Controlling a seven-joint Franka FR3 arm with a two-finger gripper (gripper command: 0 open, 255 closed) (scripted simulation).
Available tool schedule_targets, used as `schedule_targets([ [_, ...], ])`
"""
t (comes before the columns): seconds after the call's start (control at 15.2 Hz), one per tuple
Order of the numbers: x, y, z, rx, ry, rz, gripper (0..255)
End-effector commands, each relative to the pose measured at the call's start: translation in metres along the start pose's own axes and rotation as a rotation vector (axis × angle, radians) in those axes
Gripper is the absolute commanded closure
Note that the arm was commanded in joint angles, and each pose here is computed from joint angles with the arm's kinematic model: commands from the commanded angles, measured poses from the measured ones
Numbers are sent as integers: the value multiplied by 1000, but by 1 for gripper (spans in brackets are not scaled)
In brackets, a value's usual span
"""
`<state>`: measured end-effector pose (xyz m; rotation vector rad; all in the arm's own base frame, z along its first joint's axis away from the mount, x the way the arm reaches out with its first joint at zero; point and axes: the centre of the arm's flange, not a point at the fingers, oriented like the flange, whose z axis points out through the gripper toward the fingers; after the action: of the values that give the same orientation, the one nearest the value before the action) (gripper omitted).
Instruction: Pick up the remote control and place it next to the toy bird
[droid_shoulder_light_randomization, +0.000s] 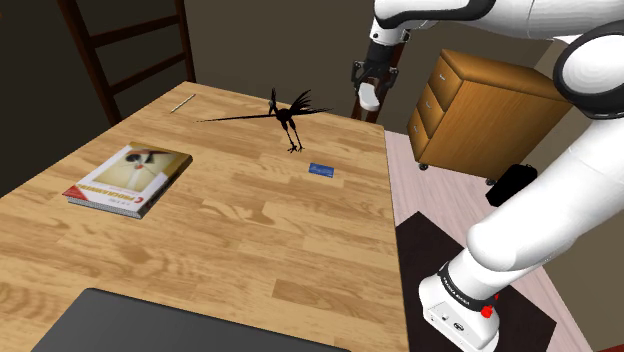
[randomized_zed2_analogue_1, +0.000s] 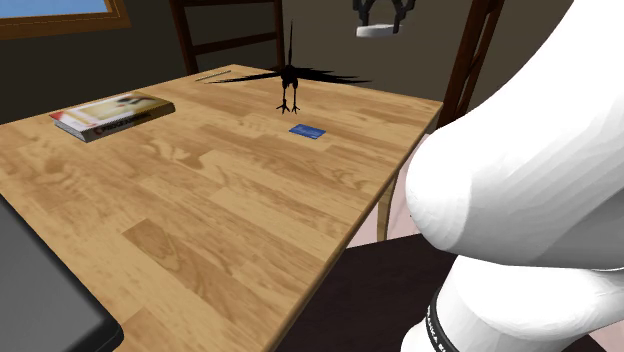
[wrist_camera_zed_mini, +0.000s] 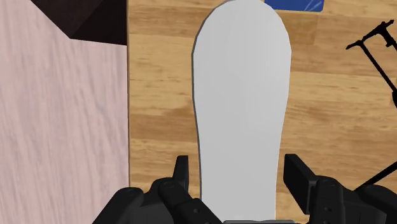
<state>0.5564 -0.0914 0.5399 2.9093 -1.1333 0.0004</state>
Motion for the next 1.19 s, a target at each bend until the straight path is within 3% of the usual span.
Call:
schedule_targets([
  [0.0, 1, -1, 10, 1, 1, 0, 255],
  [1.12, 0, -2, 100, 1, 1, 0, 255],
])
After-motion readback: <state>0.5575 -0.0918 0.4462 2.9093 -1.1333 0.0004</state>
